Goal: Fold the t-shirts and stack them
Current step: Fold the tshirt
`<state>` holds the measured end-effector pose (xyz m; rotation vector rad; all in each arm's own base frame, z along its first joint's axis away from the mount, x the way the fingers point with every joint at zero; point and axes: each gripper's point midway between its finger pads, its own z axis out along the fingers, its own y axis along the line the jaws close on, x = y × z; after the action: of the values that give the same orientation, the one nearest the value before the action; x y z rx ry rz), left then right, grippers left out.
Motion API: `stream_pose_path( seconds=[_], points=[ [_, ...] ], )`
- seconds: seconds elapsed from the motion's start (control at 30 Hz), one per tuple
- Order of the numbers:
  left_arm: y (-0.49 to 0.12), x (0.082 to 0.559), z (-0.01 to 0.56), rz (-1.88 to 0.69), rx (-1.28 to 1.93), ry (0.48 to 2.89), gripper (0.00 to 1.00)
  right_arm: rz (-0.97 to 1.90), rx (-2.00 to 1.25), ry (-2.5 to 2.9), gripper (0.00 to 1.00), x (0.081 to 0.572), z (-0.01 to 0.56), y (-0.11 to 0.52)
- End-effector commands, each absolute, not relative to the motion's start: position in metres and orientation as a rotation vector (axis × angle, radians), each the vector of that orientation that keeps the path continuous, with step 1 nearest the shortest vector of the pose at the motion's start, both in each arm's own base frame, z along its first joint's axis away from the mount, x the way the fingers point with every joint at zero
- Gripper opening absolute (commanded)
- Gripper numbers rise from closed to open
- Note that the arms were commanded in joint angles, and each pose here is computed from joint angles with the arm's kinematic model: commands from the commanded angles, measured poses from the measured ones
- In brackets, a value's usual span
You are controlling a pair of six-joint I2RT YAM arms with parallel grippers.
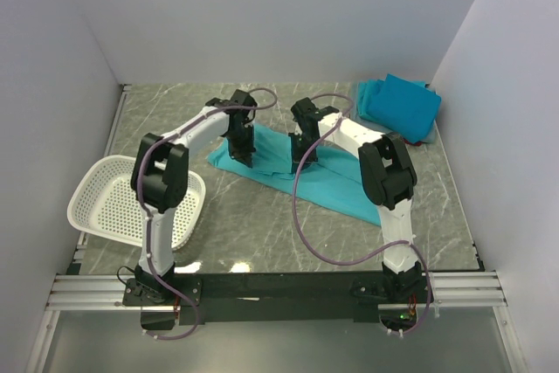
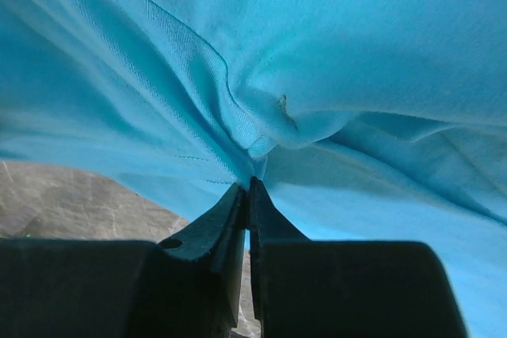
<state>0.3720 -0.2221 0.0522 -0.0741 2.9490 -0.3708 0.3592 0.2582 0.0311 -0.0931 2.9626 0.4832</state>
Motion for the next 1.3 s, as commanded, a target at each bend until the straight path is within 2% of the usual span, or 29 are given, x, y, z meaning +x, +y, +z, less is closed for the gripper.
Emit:
stream_pose_path(
  seconds=[0.0, 0.83, 0.9, 1.07, 1.27],
  points=[
    [-0.209, 0.375, 0.085, -0.327, -0.13, 2.863, 0.0, 0.505, -0.12, 2.939, 0.1, 0.352, 0.05, 0.262],
    [-0.165, 0.355, 0.078, -0.227, -0.307, 2.879, 0.0, 0.495, -0.194, 2.919, 0.11, 0.339, 0.068, 0.276],
    [-0.164, 0.356, 0.075, -0.228, -0.313, 2.88, 0.0, 0.496, -0.194, 2.917, 0.13, 0.341, 0.07, 0.276],
    [-0.165, 0.36, 0.07, -0.238, -0.314, 2.889, 0.0, 0.478, -0.19, 2.898, 0.35, 0.342, 0.081, 0.274],
    [-0.167, 0.368, 0.068, -0.248, -0.317, 2.885, 0.0, 0.431, -0.134, 2.853, 0.42, 0.347, 0.101, 0.26]
  ],
)
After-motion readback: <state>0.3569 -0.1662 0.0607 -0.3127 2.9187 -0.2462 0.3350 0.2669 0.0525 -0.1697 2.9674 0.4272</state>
